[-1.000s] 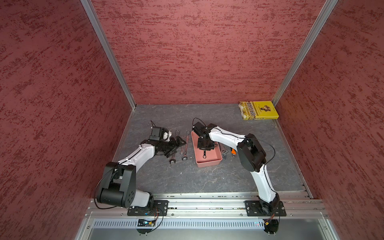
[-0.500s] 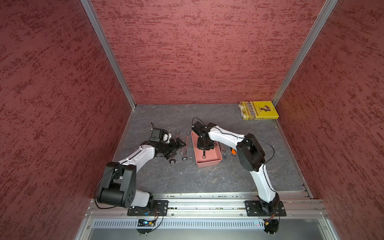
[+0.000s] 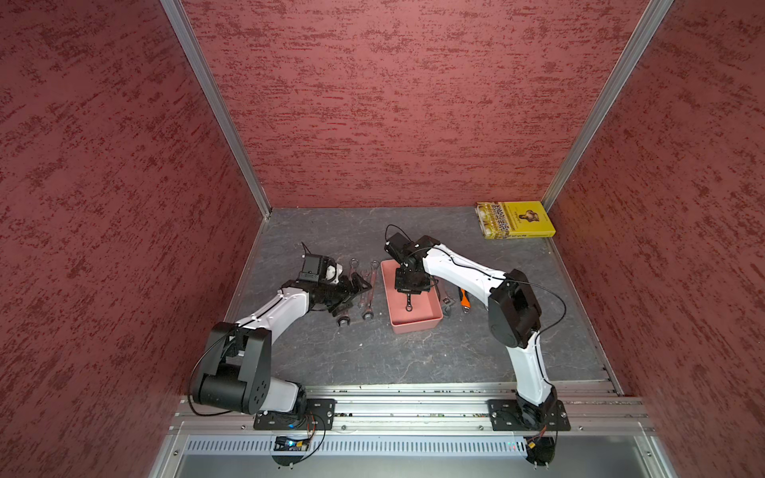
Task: Take out the wrench from the storage box
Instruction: Pick up the wrench from the storage box, then place the wrench at the center of the board.
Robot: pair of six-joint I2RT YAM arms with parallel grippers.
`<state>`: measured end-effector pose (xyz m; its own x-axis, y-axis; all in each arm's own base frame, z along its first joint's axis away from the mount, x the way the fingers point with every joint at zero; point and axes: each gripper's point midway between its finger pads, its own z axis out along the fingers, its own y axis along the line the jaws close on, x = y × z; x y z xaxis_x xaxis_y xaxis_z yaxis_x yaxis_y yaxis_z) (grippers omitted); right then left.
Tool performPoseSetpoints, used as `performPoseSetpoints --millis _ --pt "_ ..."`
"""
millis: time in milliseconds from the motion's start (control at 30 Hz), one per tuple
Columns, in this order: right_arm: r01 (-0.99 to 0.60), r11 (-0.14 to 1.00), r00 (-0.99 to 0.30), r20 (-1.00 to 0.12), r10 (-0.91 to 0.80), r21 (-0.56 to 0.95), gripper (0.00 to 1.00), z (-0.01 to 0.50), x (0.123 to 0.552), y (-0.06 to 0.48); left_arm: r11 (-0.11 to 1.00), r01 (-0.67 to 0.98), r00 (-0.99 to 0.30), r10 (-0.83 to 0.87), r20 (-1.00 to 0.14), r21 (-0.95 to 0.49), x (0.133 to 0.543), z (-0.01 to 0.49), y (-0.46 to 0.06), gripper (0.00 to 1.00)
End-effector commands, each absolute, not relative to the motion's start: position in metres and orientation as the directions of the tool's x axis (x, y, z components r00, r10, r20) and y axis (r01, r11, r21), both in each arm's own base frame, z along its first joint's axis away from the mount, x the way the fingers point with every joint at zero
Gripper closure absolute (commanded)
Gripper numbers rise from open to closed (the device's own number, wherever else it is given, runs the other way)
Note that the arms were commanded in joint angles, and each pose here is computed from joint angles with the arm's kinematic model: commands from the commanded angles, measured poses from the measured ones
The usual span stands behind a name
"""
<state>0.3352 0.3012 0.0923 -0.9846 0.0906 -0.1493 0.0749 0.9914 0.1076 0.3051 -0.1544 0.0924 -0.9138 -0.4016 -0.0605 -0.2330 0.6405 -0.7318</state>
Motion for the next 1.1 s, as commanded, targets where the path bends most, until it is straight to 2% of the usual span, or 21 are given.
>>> performPoseSetpoints --millis 0,167,333,567,633,733,800,1067 --pt "0.072 0.994 -0.974 -0.209 0.087 0.077 1.0 0.123 0.337 0.281 0.625 -0.194 -0.917 -0.389 -0.087 -0.756 0.312 0.107 -0.163 0.0" --pt "0.096 0.994 -0.966 -0.236 0.107 0.06 1.0 0.143 0.332 0.257 0.621 -0.176 -0.921 -0.378 -0.095 -0.764 0.314 0.115 -0.172 0.0" --pt "0.119 0.993 -0.951 -0.287 0.115 0.005 1.0 0.158 0.333 0.208 0.623 -0.148 -0.927 -0.357 -0.111 -0.768 0.319 0.128 -0.184 0.0" --pt "0.12 0.991 -0.945 -0.314 0.096 -0.056 1.0 0.136 0.337 0.129 0.622 -0.123 -0.937 -0.33 -0.116 -0.773 0.325 0.137 -0.202 0.0" --pt "0.13 0.99 -0.952 -0.286 0.111 -0.048 1.0 0.12 0.336 0.111 0.624 -0.117 -0.939 -0.322 -0.118 -0.773 0.326 0.139 -0.205 0.0" --pt "0.124 0.992 -0.94 -0.321 0.114 -0.011 1.0 0.121 0.339 0.106 0.638 -0.11 -0.941 -0.313 -0.126 -0.762 0.326 0.142 -0.207 0.0" --pt "0.151 0.988 -0.94 -0.306 0.152 0.027 0.98 0.118 0.34 0.108 0.639 -0.112 -0.94 -0.315 -0.127 -0.761 0.325 0.143 -0.206 0.0" --pt "0.173 0.971 -0.936 -0.278 0.215 0.167 0.79 0.105 0.354 0.134 0.655 -0.121 -0.938 -0.321 -0.13 -0.746 0.326 0.144 -0.204 0.0"
